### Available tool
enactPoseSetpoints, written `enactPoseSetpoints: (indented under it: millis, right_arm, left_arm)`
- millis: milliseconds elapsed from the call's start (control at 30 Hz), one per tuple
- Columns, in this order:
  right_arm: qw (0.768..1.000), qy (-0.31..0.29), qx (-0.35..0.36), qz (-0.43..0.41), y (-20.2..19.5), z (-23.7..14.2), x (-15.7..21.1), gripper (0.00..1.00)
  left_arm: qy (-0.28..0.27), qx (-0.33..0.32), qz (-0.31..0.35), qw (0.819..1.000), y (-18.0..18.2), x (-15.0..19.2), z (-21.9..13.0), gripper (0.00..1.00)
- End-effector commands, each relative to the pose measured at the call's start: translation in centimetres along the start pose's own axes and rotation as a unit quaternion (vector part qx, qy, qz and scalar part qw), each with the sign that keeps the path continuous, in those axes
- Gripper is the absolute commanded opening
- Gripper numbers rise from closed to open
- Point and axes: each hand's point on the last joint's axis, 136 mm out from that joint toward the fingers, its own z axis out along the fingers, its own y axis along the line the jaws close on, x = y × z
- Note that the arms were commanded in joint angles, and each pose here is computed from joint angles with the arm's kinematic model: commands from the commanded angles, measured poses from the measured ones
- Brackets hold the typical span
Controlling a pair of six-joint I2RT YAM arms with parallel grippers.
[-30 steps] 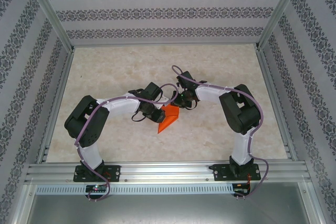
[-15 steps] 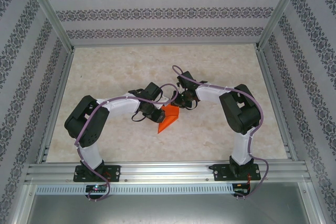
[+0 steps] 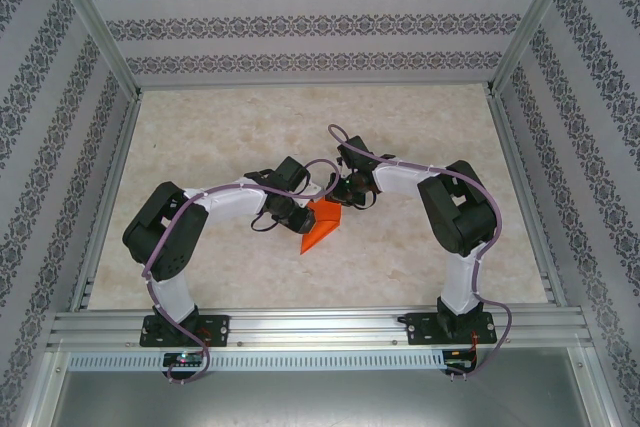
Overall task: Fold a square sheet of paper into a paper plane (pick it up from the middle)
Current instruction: Third fold the triangle at the center of the table.
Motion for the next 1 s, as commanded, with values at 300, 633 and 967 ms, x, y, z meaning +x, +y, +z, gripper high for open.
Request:
enactPoseSetpoints:
  millis: [300, 633, 967]
  right_arm:
    - [1.000, 0.008, 0.020, 0.018, -1.7, 0.9, 0.7, 0.14]
    - [1.000, 0.009, 0.021, 0.020, -1.8, 0.9, 0.8, 0.14]
    - [0.999, 0.009, 0.022, 0.023, -1.9, 1.0, 0.9, 0.14]
  left_arm:
    - [0.007, -0.017, -0.002, 1.000, 1.5, 1.0, 1.1, 0.17]
    - [-0.019, -0.001, 0.007, 1.000, 0.4, -0.6, -0.3, 0.18]
    - [-0.031, 0.019, 0.013, 0.999, -0.5, -1.6, -0.7, 0.18]
